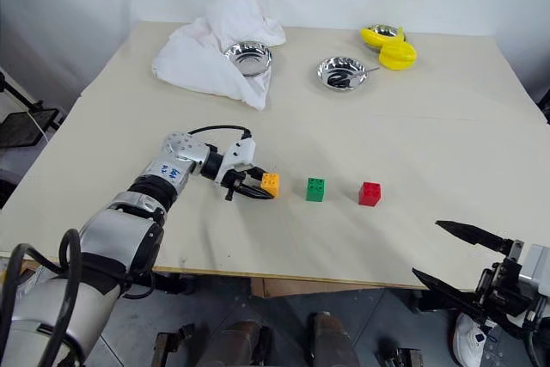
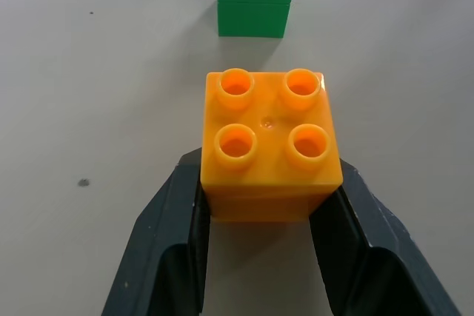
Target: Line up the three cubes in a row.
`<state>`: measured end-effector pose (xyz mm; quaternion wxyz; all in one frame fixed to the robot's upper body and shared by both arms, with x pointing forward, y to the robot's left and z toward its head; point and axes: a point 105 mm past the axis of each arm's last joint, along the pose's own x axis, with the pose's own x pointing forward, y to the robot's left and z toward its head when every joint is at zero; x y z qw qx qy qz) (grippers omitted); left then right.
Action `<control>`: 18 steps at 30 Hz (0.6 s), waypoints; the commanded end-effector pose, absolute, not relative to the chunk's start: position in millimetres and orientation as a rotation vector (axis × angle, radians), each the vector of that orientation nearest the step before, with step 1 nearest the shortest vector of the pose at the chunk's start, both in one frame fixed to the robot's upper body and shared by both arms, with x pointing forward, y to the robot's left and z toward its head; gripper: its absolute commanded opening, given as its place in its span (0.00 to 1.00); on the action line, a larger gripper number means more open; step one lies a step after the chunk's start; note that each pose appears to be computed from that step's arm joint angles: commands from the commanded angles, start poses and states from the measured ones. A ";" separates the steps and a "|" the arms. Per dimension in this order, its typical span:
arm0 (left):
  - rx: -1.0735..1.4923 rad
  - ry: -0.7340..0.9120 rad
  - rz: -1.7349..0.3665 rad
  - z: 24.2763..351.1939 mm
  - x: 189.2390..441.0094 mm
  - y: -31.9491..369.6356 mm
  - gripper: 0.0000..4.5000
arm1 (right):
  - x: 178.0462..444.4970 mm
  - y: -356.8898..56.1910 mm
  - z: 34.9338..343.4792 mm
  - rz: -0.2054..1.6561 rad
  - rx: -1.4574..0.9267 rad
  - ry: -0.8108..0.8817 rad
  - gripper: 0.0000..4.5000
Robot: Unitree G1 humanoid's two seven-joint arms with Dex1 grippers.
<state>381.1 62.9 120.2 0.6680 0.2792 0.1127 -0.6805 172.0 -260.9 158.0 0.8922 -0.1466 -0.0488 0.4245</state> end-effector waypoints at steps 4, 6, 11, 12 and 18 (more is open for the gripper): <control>0.660 0.265 -1.515 121.3 384.7 54.2 0.33 | 171.1 -256.1 163.4 0.883 -0.309 -0.135 1.00; 0.661 0.274 -1.506 120.3 385.5 55.2 0.33 | 172.0 -255.0 162.8 0.891 -0.306 -0.135 1.00; 0.646 0.284 -1.496 119.2 386.0 58.1 0.33 | 173.7 -255.4 160.7 0.909 -0.302 -0.128 1.00; 0.642 0.289 -1.501 118.5 385.2 59.4 0.33 | 174.0 -256.5 159.6 0.915 -0.302 -0.121 1.00; 0.610 0.241 -1.479 124.4 388.0 58.0 0.56 | 176.6 -261.1 155.7 0.931 -0.302 -0.104 1.00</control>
